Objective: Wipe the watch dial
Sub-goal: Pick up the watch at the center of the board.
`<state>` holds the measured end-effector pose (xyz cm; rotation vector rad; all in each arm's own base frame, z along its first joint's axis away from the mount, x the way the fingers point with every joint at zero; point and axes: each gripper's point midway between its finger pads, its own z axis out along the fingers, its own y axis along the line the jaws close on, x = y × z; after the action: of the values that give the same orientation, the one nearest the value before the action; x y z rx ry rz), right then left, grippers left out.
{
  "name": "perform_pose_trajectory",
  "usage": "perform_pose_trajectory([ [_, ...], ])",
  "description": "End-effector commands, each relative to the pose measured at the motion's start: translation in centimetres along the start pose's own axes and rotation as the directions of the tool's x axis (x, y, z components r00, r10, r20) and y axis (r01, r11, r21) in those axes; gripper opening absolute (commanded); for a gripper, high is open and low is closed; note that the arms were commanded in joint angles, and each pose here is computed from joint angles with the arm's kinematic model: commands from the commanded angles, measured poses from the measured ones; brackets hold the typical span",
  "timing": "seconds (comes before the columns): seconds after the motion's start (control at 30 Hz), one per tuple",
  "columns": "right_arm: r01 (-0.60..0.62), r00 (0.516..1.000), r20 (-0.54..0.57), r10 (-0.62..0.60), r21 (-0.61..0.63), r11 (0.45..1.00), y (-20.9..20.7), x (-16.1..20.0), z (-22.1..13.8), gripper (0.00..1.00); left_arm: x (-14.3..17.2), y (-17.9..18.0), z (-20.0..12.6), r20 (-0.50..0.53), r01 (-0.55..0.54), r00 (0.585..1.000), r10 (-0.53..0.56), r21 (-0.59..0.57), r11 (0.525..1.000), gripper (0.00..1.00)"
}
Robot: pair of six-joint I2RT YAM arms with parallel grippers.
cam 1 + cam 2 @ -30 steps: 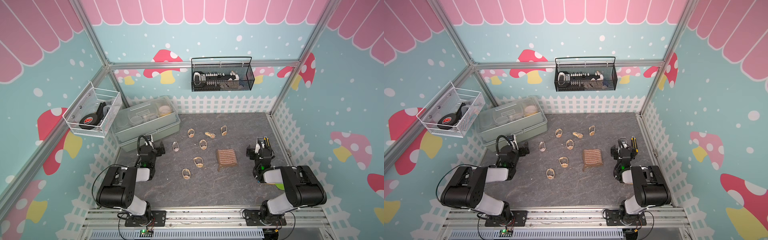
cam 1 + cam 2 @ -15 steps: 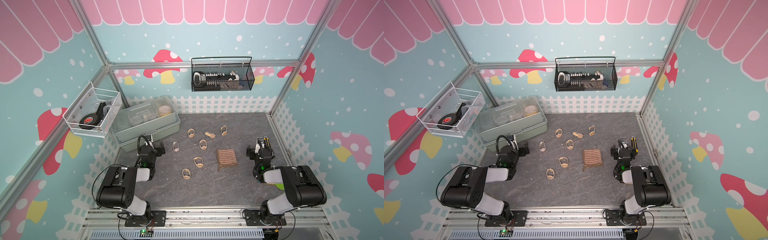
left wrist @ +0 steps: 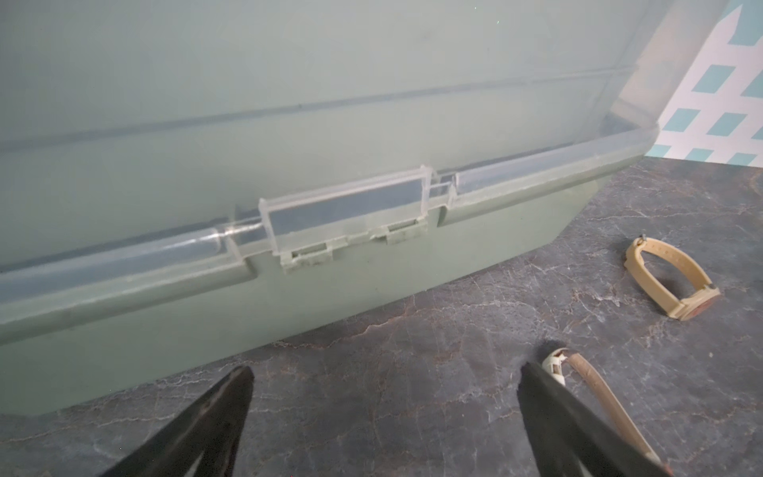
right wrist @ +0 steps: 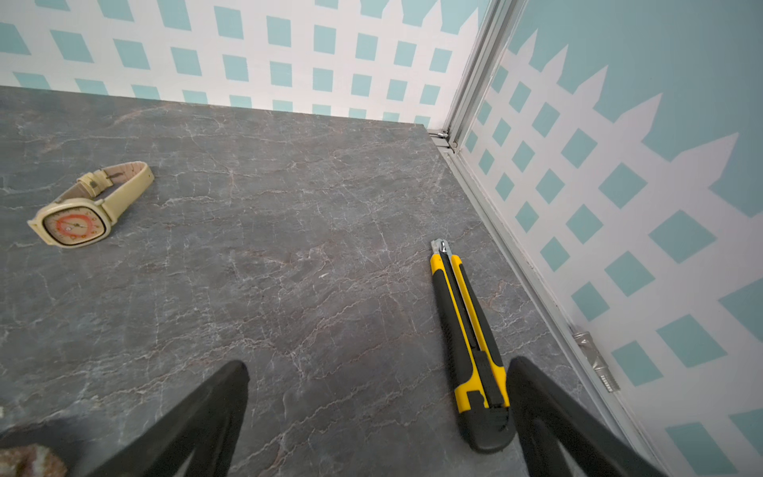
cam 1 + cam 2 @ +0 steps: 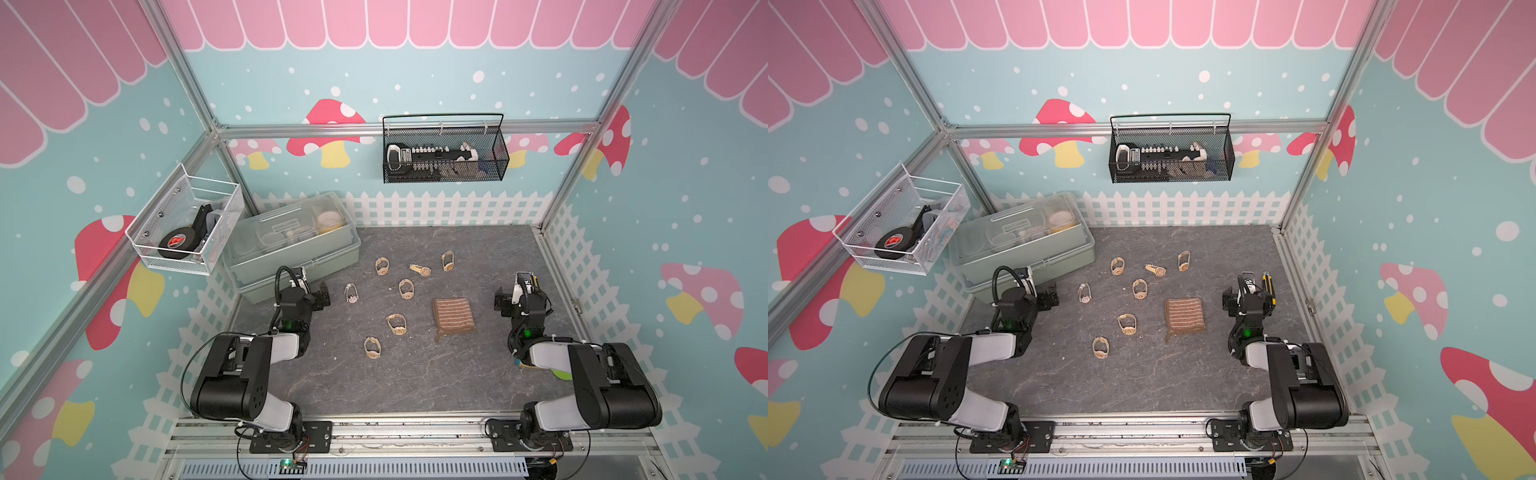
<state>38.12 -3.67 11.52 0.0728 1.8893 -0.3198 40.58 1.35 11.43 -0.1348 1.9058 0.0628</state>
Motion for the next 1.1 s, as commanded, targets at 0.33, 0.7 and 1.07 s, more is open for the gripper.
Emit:
perform_pose_trajectory([
  [0.33,0.015,0.948,-0.317,-0.020,-0.017,1.000,1.6,-3.0,1.0,0.99,-5.0,-0.8,-2.1,-0.101,0.034,0.994,-0.037,-0.034,0.999,0.99],
  [0.7,-0.087,0.847,-0.531,-0.007,-0.152,0.984,7.4,-4.5,-0.6,0.99,-6.7,-5.9,-5.3,-0.232,0.091,0.969,-0.090,-0.006,0.996,0.99],
  [1.07,-0.090,0.751,-0.646,-0.137,-0.306,0.948,13.3,-2.2,-5.1,0.99,-5.6,-8.9,-7.3,-0.428,0.218,0.873,-0.234,-0.087,0.972,0.99],
])
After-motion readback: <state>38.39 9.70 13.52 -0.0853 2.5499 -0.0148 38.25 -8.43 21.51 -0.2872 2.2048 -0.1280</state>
